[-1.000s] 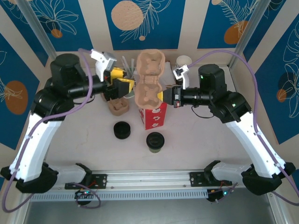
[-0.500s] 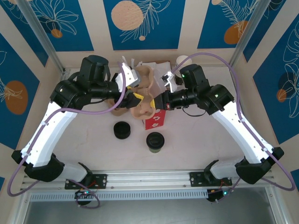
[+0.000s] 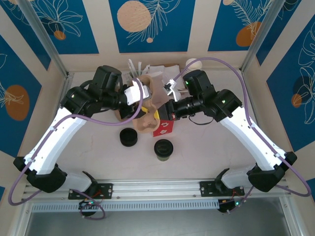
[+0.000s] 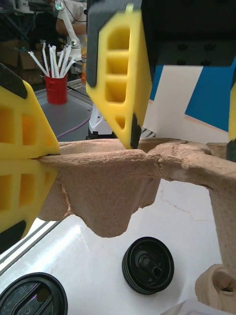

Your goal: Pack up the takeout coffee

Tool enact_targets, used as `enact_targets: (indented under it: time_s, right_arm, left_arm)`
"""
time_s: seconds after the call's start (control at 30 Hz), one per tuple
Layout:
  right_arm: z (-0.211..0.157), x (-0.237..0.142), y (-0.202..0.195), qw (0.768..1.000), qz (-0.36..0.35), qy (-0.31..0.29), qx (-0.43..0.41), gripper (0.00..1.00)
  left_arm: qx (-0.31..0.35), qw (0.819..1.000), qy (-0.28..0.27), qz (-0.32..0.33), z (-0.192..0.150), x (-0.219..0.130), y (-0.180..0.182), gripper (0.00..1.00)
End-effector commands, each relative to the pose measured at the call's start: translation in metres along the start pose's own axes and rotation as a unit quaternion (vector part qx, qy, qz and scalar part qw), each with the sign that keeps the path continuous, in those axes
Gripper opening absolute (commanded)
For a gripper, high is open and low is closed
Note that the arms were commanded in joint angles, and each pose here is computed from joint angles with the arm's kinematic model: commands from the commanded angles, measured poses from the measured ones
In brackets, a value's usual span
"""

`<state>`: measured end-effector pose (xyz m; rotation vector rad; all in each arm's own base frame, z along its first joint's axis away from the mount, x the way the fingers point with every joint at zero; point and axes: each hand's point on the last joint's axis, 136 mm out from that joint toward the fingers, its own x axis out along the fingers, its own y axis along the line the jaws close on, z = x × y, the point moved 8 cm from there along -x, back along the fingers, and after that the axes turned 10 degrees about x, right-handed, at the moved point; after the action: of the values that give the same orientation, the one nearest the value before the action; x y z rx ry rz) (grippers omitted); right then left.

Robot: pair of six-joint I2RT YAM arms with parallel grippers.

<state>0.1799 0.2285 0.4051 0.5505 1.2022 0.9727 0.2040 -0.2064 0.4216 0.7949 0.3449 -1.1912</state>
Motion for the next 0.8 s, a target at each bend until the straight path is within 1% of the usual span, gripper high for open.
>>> enact_targets:
  time_s: [0.0, 0.23, 0.43, 0.63, 0.7, 0.77]
  right_arm:
    - [-0.004, -0.005, 0.011, 1.000, 0.016, 0.012, -0.014, 0.00]
    - [-0.006, -0.001, 0.011, 1.000, 0.017, 0.018, -0.015, 0.00]
    - [-0.006, 0.004, 0.011, 0.999, 0.021, 0.030, -0.011, 0.00]
    - [-0.006, 0.008, 0.008, 0.999, 0.015, 0.038, -0.006, 0.00]
    - [-0.006, 0.009, 0.007, 0.999, 0.013, 0.039, -0.005, 0.00]
    - [-0.005, 0.009, 0.006, 0.999, 0.012, 0.038, -0.004, 0.00]
  left_arm:
    - [0.034, 0.999, -0.010, 0.013, 0.000, -0.009, -0.007, 0.53]
    - [0.034, 0.999, 0.000, 0.015, -0.004, -0.005, -0.007, 0.51]
    - [0.034, 0.999, -0.017, 0.013, -0.001, -0.005, -0.009, 0.53]
    - [0.036, 0.999, -0.020, 0.011, -0.001, -0.004, -0.009, 0.54]
    - [0.037, 0.999, -0.019, 0.009, -0.002, -0.002, -0.008, 0.52]
    - [0.038, 0.999, -0.016, 0.007, -0.002, -0.001, -0.009, 0.46]
